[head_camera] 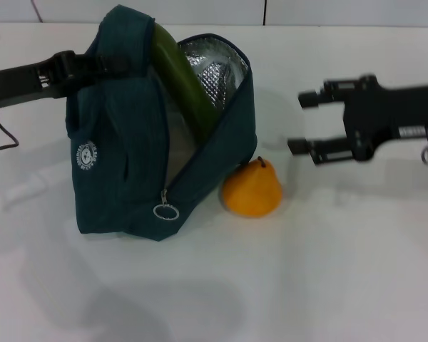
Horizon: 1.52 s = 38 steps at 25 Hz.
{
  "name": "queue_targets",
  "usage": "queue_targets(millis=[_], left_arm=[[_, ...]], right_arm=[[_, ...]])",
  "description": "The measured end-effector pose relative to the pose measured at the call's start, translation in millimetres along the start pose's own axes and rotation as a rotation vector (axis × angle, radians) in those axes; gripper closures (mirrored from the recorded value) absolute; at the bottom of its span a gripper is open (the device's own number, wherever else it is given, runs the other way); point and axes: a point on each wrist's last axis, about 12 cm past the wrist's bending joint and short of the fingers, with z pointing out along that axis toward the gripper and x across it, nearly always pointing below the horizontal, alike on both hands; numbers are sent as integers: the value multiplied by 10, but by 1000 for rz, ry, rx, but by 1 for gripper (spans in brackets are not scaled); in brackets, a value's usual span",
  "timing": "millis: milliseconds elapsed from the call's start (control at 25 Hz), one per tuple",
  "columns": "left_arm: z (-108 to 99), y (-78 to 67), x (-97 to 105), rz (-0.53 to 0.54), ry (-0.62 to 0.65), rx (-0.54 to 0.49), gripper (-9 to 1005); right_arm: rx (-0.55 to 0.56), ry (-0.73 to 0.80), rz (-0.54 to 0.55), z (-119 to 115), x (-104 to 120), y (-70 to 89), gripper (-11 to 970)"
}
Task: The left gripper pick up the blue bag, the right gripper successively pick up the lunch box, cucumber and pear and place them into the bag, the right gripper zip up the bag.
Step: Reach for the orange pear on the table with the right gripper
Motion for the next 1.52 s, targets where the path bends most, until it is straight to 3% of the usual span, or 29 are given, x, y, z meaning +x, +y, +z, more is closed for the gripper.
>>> queue_targets(millis=[280,640,1520], left_arm=[[-7,0,-2,-2,-11,2,928],[18,9,6,-4,-19,5,928],[18,19,29,-2,-24,13,928]], right_arm=[[-15,-49,-23,-75,369,218,210],[23,-187,11,15,698,299,212],[32,-141,-26,495,714,315,219]])
